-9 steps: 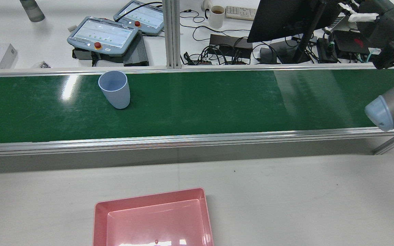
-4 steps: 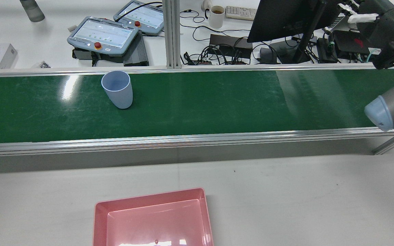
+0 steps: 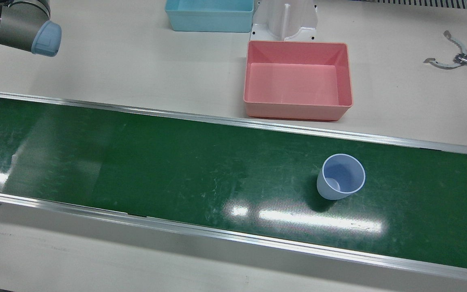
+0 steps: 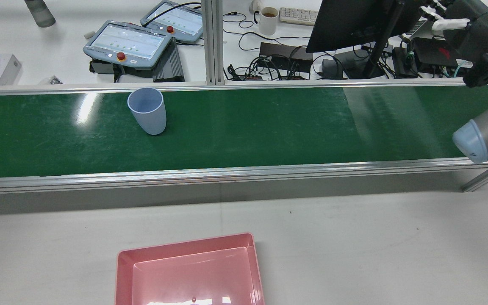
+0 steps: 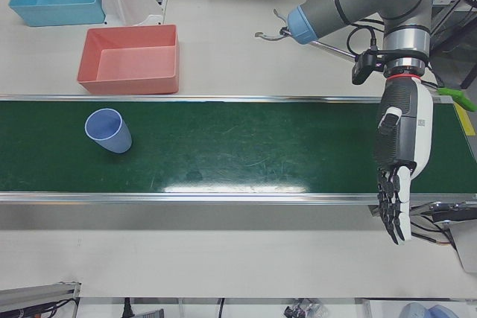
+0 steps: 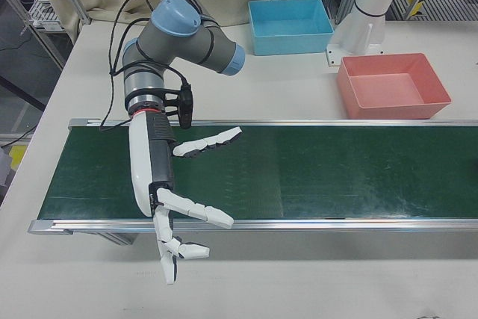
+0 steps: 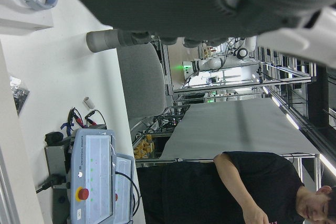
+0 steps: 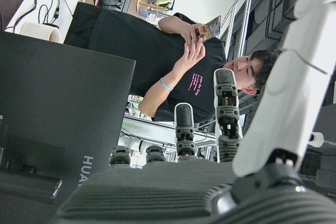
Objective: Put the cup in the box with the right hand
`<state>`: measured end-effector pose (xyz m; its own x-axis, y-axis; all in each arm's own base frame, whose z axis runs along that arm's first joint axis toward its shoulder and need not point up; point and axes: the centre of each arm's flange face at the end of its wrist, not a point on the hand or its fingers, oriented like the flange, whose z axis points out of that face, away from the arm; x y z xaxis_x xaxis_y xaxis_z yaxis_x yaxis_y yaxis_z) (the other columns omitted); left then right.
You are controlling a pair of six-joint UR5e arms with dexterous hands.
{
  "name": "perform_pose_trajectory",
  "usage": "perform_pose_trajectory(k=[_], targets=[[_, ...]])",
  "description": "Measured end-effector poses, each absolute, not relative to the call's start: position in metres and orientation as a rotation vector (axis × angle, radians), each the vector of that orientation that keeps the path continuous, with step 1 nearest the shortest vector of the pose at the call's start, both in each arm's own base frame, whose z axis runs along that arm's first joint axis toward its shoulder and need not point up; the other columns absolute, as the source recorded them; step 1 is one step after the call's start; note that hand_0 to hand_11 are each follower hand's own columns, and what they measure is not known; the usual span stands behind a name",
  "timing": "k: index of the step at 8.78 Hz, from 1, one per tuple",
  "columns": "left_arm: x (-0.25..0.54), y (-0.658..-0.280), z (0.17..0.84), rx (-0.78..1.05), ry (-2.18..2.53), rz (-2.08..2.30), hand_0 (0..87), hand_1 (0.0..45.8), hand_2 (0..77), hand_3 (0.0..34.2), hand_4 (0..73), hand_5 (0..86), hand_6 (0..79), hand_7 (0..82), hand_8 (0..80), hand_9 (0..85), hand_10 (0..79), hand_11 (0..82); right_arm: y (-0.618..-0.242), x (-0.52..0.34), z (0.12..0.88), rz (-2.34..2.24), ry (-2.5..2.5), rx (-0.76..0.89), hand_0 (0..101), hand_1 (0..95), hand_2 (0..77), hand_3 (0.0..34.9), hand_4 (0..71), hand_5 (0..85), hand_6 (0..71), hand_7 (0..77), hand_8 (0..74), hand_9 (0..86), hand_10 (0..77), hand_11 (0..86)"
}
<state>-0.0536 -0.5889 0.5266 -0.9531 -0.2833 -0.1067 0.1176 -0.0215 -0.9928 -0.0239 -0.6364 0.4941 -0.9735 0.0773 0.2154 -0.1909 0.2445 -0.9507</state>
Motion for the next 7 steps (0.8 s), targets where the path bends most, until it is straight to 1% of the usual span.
perform_pose_trajectory(k=[3, 4, 6, 7], targets=[[-0.0538, -0.5889, 0.5266, -0.175, 1.979, -2.057, 0.0, 0.5, 0.5, 0.0, 0.0, 0.0, 0.0, 0.0, 0.0, 0.0, 0.0, 0.0, -0.6384, -0.0253, 0.4942, 1.807, -2.296, 0.108, 54, 9.3, 0.5, 8.6, 28.4, 4.4, 6.5, 38.2, 0.5, 7.1, 2.7, 6.0], [-0.0538, -0.5889, 0.5266, -0.175, 1.979, -2.057, 0.0, 0.5, 0.5, 0.0, 0.0, 0.0, 0.0, 0.0, 0.0, 0.0, 0.0, 0.0, -0.6387, -0.0256, 0.4938, 1.806, -2.296, 0.108, 54, 9.3, 0.5, 8.6, 28.9, 4.4, 6.5, 40.4, 0.5, 8.7, 3.3, 6.0], [-0.0537, -0.589, 0.5266, -0.174, 1.979, -2.057, 0.0, 0.5, 0.5, 0.0, 0.0, 0.0, 0.0, 0.0, 0.0, 0.0, 0.0, 0.0, -0.6389, -0.0258, 0.4932, 1.805, -2.298, 0.107, 54, 9.3, 0.5, 8.5, 28.9, 4.4, 7.1, 40.4, 0.5, 8.7, 3.3, 6.0], [-0.0536, -0.589, 0.5266, -0.175, 1.979, -2.057, 0.0, 0.5, 0.5, 0.0, 0.0, 0.0, 0.0, 0.0, 0.0, 0.0, 0.0, 0.0, -0.6389, -0.0258, 0.493, 1.805, -2.298, 0.107, 54, 9.3, 0.5, 9.0, 28.9, 4.4, 7.1, 40.4, 0.5, 5.4, 2.2, 6.0]])
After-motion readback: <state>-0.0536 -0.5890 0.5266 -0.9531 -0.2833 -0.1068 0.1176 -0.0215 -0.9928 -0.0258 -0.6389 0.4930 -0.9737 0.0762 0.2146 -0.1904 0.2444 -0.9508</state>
